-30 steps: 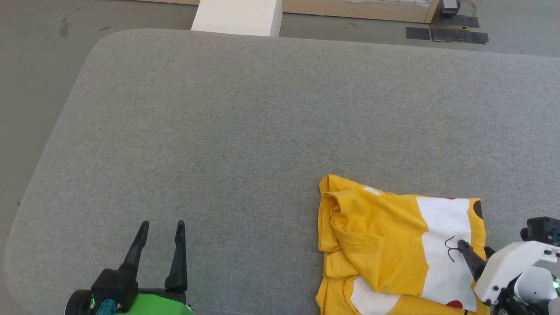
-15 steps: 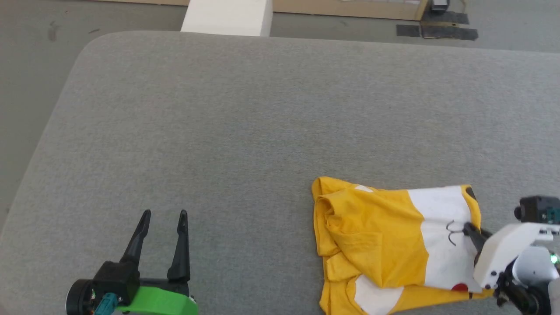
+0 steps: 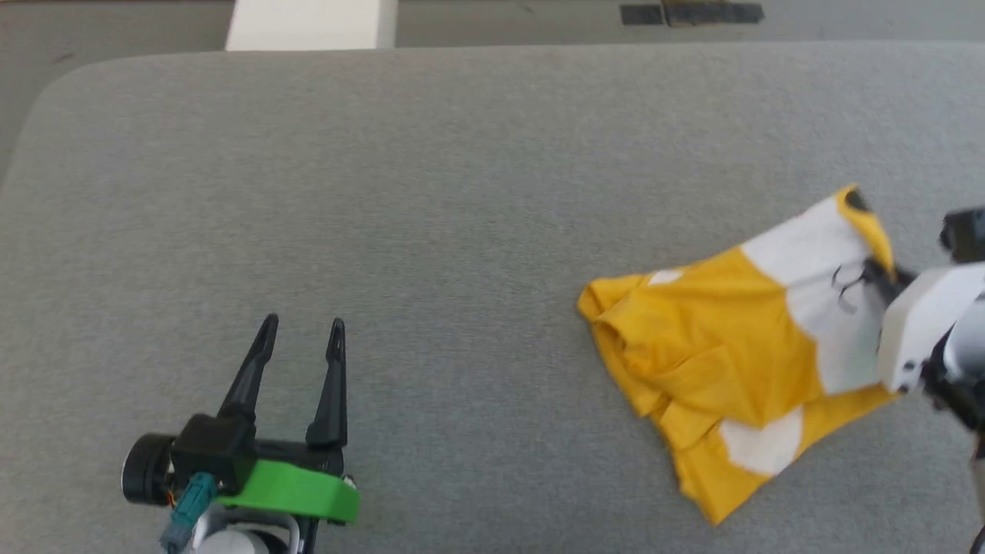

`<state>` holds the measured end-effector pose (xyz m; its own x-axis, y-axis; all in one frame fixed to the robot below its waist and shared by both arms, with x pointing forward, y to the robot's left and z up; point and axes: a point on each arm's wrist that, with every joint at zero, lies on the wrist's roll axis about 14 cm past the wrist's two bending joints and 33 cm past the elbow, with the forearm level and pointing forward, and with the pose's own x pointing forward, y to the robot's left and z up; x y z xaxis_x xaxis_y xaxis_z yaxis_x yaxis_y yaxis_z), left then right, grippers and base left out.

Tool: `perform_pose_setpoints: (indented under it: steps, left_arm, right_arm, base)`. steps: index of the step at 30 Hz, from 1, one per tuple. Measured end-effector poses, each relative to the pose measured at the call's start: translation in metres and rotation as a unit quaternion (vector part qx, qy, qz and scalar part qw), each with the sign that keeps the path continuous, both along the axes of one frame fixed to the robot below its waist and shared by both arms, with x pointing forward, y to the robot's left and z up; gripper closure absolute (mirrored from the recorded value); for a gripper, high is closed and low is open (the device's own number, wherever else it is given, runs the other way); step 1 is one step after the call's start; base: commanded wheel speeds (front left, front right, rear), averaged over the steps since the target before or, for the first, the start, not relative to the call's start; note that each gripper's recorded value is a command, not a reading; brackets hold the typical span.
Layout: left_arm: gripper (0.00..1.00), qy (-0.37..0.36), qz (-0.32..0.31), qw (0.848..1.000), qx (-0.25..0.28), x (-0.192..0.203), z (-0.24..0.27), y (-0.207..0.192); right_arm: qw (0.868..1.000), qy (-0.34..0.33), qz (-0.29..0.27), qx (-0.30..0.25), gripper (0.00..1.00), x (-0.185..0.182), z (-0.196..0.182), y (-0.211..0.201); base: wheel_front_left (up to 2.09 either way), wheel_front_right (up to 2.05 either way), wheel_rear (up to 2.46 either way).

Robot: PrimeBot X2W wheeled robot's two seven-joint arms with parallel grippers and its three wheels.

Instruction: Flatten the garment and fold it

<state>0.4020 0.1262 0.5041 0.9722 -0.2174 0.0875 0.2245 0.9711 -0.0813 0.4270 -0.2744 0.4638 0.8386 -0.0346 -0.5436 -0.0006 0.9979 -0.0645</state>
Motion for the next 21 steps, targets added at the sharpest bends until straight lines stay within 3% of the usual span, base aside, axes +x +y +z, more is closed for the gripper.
perform_pose_setpoints:
  steps: [8, 13, 21]
  left_arm:
    - [0.00, -0.004, -0.051, 0.999, 0.006, 0.029, -0.003, -0.029]
    - [0.00, -0.003, -0.073, 0.997, 0.008, 0.046, -0.009, -0.042]
    - [0.00, 0.003, -0.107, 0.994, 0.023, 0.065, -0.023, -0.060]
  right_arm:
    - [0.996, -0.002, -0.021, -0.090, 1.00, 0.023, 0.024, -0.052]
    - [0.987, 0.013, -0.044, -0.157, 1.00, 0.026, 0.034, -0.094]
    - [0.971, 0.043, -0.085, -0.218, 1.00, 0.018, 0.037, -0.146]
  base:
    - [0.00, 0.00, 0.00]
    - [0.00, 0.00, 0.00]
    - [0.00, 0.00, 0.00]
